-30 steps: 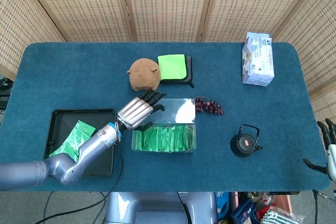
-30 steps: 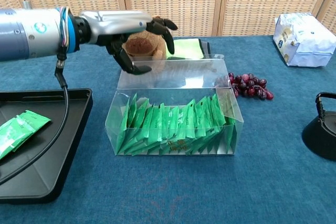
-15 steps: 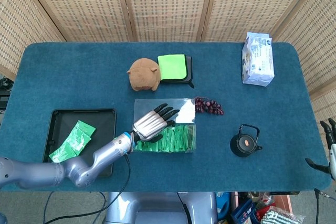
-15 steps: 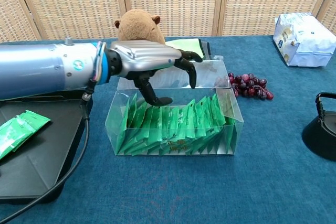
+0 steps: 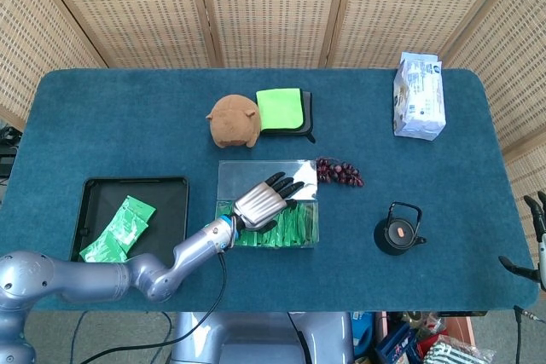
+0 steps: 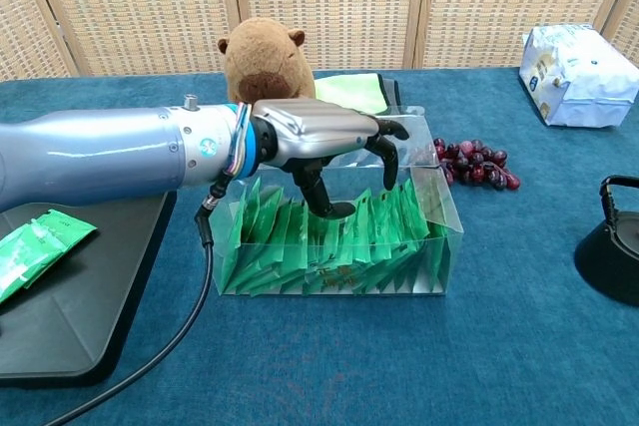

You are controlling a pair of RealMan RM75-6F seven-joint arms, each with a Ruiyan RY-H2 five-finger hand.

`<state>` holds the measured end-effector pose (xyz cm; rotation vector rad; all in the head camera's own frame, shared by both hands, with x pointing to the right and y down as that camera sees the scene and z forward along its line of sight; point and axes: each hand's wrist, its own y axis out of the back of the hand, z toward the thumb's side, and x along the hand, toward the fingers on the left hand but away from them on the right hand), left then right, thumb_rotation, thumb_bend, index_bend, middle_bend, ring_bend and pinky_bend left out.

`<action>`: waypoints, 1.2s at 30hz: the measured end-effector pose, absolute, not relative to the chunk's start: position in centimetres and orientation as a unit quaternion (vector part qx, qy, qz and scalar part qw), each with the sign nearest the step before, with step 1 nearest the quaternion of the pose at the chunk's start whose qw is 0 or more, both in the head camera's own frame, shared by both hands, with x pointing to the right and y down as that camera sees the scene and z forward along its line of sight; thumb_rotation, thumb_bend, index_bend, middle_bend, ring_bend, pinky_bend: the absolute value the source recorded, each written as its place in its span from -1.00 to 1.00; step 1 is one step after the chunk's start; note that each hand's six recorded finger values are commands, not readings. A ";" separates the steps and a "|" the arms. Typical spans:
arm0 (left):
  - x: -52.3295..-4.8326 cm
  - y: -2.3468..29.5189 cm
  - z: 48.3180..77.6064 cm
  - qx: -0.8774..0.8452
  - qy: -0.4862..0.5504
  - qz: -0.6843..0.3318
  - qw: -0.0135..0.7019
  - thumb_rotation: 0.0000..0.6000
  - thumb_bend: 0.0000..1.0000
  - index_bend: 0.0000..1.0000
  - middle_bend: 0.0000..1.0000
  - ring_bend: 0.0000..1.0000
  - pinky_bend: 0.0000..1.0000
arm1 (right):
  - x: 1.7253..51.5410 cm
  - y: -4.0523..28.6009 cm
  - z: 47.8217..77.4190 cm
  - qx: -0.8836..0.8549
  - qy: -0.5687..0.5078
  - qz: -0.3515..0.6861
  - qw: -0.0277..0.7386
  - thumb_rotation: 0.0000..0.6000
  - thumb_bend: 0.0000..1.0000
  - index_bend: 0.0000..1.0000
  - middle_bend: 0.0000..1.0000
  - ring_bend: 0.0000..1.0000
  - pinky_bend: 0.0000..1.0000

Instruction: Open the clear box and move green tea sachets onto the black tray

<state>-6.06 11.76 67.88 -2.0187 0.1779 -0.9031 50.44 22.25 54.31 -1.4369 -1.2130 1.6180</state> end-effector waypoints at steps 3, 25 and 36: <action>-5.8 11.9 68.1 -0.814 0.067 -0.366 0.447 1.00 -0.17 -0.31 -1.00 -1.00 -1.00 | 50.5 22.2 54.3 -0.547 -0.463 0.618 0.323 1.00 -1.00 -1.00 -1.00 -1.00 -1.00; -6.7 12.2 69.0 -0.805 0.058 -0.379 0.453 1.00 -0.17 -0.08 -1.00 -1.00 -1.00 | 50.7 22.2 54.5 -0.548 -0.464 0.619 0.318 1.00 -1.00 -1.00 -1.00 -1.00 -1.00; -7.3 12.1 69.2 -0.804 0.057 -0.385 0.450 1.00 -0.17 -0.03 -1.00 -1.00 -1.00 | 50.7 22.2 54.5 -0.549 -0.464 0.618 0.318 1.00 -1.00 -1.00 -1.00 -1.00 -1.00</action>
